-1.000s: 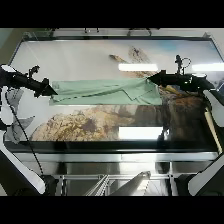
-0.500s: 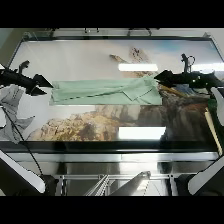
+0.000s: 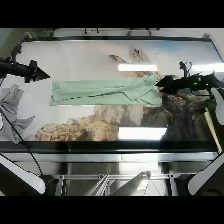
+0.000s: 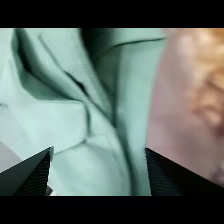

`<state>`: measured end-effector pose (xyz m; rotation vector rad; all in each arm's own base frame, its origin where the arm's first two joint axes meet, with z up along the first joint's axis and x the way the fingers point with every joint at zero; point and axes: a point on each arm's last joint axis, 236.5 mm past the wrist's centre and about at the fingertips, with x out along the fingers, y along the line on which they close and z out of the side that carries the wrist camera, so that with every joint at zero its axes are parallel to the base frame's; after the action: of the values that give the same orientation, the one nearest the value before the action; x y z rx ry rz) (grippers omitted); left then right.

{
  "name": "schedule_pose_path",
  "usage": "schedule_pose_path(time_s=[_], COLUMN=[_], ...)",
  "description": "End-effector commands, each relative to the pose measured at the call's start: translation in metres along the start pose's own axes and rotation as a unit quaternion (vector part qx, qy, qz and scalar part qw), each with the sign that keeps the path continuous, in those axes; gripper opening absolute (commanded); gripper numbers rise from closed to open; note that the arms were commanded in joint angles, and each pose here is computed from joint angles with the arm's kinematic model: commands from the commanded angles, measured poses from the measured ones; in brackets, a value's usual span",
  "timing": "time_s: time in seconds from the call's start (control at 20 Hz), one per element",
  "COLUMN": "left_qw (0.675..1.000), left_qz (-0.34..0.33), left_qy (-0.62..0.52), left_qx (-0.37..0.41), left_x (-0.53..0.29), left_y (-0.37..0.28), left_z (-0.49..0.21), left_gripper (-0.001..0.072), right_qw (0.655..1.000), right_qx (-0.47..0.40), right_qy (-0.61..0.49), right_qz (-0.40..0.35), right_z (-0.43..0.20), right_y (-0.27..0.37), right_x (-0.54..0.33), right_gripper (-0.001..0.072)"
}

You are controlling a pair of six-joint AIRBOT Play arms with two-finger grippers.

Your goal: Fold the shirts.

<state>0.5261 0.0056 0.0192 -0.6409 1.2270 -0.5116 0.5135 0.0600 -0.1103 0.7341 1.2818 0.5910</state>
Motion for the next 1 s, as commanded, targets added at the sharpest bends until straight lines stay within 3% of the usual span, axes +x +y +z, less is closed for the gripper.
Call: schedule_pose_path(time_s=[0.0,0.15,0.2,0.25,0.3,0.45,0.55,0.95], left_qw=[0.998,0.993,0.991,0.989,0.986,0.973,0.966,0.962], left_qz=[-0.020,-0.030,-0.028,-0.012,0.014,0.100,0.123,0.114], left_qy=[0.025,0.045,0.045,0.041,0.038,0.034,0.037,0.069], left_qx=[0.049,0.104,0.121,0.139,0.160,0.204,0.226,0.238], left_x=[0.037,0.081,0.096,0.110,0.126,0.166,0.194,0.271], left_y=[-0.049,-0.095,-0.109,-0.116,-0.119,-0.112,-0.111,-0.120], left_z=[-0.007,-0.018,-0.020,-0.020,-0.020,-0.025,-0.038,-0.085], left_gripper=[0.0002,0.0002,0.0003,0.0002,0.0002,0.0003,0.0003,0.0004], right_qw=[0.999,0.998,0.997,0.996,0.995,0.992,0.990,0.975], right_qx=[0.003,-0.003,-0.007,-0.010,-0.009,-0.015,-0.030,-0.149], right_qy=[0.029,0.016,0.009,0.002,-0.005,-0.012,-0.006,-0.004], right_qz=[0.014,0.060,0.076,0.090,0.103,0.124,0.136,0.167], right_z=[-0.013,-0.008,-0.004,-0.001,0.002,0.006,0.003,-0.021], right_y=[0.011,0.035,0.042,0.049,0.055,0.071,0.087,0.211], right_x=[0.036,0.050,0.050,0.049,0.048,0.034,0.017,-0.057], right_gripper=[0.0678,0.0640,0.0431,0.0158,0.0007,0.0010,0.0010,0.0011])
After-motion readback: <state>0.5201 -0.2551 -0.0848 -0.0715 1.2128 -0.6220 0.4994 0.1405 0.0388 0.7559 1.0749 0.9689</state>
